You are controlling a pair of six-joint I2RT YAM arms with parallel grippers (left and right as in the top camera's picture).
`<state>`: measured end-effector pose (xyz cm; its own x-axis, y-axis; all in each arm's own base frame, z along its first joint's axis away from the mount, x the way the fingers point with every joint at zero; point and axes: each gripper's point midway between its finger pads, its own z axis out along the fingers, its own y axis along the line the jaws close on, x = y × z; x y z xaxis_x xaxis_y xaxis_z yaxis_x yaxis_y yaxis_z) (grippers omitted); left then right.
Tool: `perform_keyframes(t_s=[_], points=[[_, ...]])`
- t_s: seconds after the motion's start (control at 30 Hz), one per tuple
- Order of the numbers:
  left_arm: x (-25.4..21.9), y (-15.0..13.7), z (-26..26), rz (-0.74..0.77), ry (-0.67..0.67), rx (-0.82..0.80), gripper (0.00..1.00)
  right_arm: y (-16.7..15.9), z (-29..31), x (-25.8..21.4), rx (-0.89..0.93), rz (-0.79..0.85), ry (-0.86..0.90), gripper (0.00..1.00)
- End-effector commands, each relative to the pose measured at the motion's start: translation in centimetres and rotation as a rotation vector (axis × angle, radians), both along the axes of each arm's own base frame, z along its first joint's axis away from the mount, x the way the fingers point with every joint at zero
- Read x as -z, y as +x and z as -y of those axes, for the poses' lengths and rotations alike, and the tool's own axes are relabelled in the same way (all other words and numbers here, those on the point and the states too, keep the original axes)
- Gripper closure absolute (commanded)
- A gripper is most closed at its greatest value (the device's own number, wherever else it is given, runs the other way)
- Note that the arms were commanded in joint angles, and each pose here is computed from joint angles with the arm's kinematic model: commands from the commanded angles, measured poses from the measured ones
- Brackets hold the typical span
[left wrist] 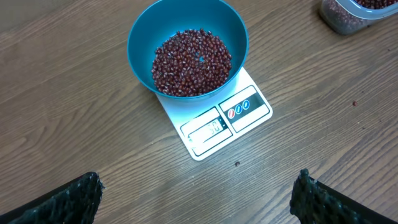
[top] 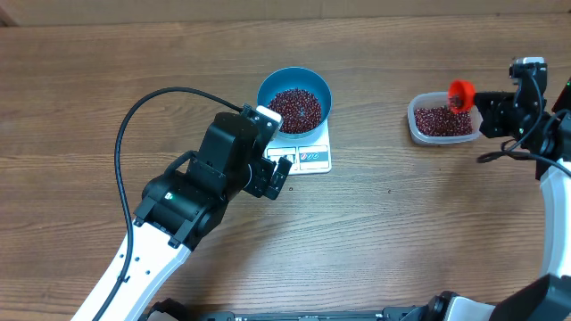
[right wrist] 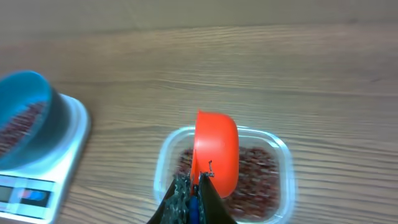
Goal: Scoop item into bowl and weigh 150g on scale
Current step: 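Carry the red cup with the right gripper back to the tub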
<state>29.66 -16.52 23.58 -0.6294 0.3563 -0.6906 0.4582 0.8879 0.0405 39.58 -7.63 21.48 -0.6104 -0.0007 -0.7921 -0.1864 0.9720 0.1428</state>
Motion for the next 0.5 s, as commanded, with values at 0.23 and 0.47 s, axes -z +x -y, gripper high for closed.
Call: perform_keyframes(t_s=[0.23,0.47], points=[[0.1,0.2,-0.1,-0.005,-0.006,-0.01,0.0,-0.9,1.8,-0.9,0.105,-0.06,-0.412,0.97],[0.1,0.2,-0.1,-0.005,-0.006,-0.01,0.0,-0.6,0.6,-0.8,0.115,-0.077,-0.483,0.96]])
